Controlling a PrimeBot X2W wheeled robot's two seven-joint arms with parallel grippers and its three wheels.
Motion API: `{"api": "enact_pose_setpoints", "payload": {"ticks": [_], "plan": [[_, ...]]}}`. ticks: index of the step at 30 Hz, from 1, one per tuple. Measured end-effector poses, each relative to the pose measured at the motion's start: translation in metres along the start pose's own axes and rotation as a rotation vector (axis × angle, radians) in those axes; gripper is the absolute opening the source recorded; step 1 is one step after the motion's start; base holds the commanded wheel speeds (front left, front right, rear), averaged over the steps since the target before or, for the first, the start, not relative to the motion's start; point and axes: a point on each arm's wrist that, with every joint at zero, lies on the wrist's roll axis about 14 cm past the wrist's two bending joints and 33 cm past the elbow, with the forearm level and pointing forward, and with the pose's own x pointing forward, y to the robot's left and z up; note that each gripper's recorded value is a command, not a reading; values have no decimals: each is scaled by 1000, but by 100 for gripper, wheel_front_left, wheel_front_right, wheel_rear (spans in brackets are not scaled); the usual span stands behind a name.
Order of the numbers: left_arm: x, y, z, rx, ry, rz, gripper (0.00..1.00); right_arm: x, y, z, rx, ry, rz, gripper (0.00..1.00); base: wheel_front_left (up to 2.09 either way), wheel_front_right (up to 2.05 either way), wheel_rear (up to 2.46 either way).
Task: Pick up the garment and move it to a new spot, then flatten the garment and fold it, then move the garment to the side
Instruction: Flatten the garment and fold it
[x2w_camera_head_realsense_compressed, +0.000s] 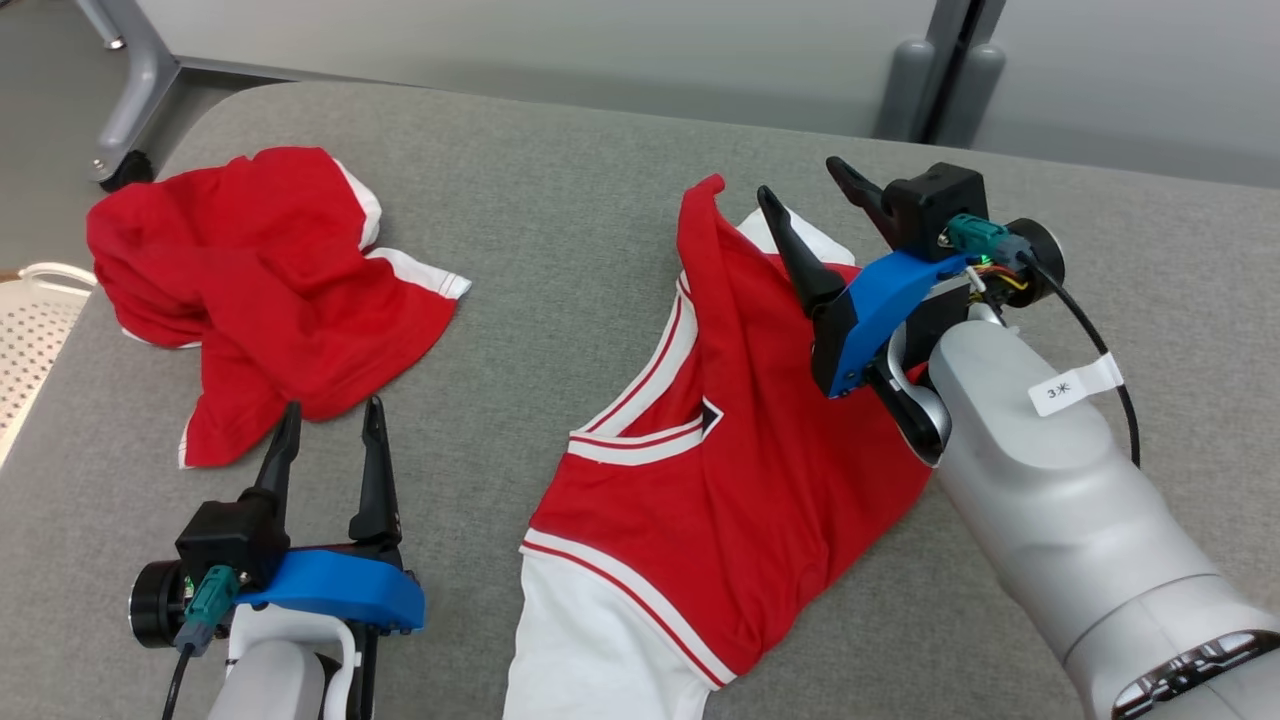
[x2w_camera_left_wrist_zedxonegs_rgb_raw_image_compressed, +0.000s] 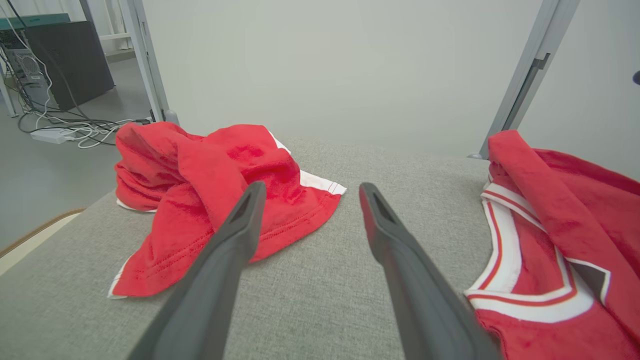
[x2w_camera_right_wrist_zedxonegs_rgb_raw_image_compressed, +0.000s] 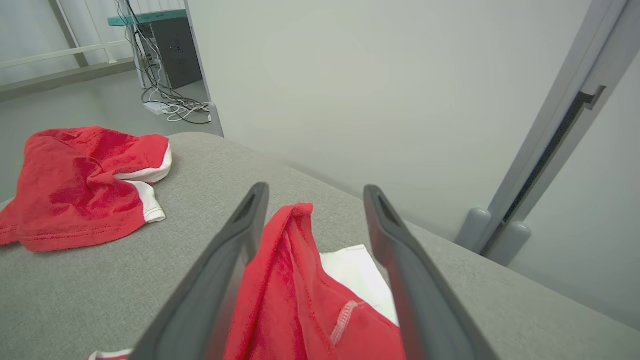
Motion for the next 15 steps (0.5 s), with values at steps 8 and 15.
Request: {"api": "enact_pose_setpoints", "payload": {"ticks": [8, 15], "plan": [[5, -15, -1, 1, -3, -44, 100, -56, -70, -6, -41, -28, -146, 100, 0, 0, 0], [12, -28, 3, 5, -20, -83, 100, -125, -105, -32, -71, -1, -245, 100, 0, 0, 0]]}}
